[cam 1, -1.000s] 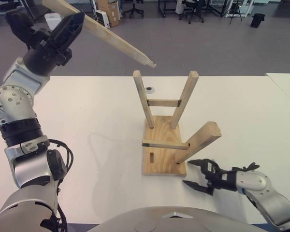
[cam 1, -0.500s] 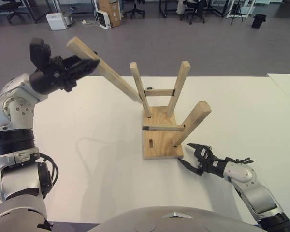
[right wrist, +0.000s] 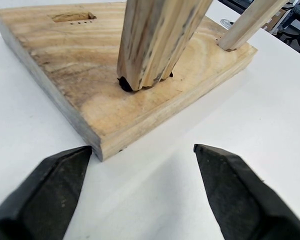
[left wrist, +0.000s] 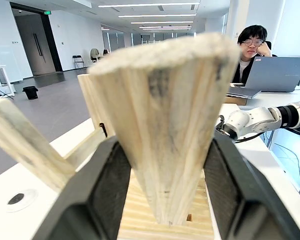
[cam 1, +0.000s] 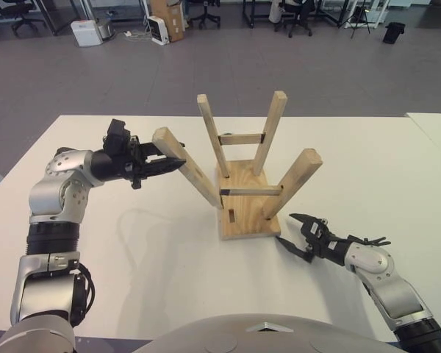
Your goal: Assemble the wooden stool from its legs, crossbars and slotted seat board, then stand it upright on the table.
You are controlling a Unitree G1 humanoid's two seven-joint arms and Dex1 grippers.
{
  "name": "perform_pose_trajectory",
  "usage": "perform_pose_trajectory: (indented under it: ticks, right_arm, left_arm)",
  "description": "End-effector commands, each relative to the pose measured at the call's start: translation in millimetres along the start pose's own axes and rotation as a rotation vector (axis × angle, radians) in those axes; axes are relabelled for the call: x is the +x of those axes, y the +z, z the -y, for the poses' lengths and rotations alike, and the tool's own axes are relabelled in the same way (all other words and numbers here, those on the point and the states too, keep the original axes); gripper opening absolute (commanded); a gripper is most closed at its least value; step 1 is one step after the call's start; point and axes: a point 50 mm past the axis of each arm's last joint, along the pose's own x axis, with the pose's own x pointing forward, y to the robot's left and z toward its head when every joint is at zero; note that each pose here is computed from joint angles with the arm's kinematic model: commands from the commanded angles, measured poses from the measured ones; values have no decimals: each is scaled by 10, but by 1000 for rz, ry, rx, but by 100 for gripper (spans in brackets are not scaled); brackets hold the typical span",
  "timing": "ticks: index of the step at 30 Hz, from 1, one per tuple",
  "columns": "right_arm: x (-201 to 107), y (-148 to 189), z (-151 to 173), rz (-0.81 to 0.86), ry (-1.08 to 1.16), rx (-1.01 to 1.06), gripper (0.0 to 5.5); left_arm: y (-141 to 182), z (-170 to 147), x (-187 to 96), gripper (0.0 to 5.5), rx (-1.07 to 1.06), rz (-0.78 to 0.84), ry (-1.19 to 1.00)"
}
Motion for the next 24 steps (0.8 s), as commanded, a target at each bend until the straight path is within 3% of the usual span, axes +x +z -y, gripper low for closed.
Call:
perform_pose_trajectory:
  ticks: [1, 10, 24]
  right_arm:
    - [-24, -166, -59, -94, 16, 14, 382]
    - [-12, -153, -58, -90, 16, 7, 382]
    - [36, -134, -127, -73, 20, 9, 382]
  left_arm:
    - [-48, 108, 26, 204, -11, 44, 15]
    - [-338, 269, 81, 204, -45, 40, 89]
    - [-198, 117, 196, 204, 15, -61, -65]
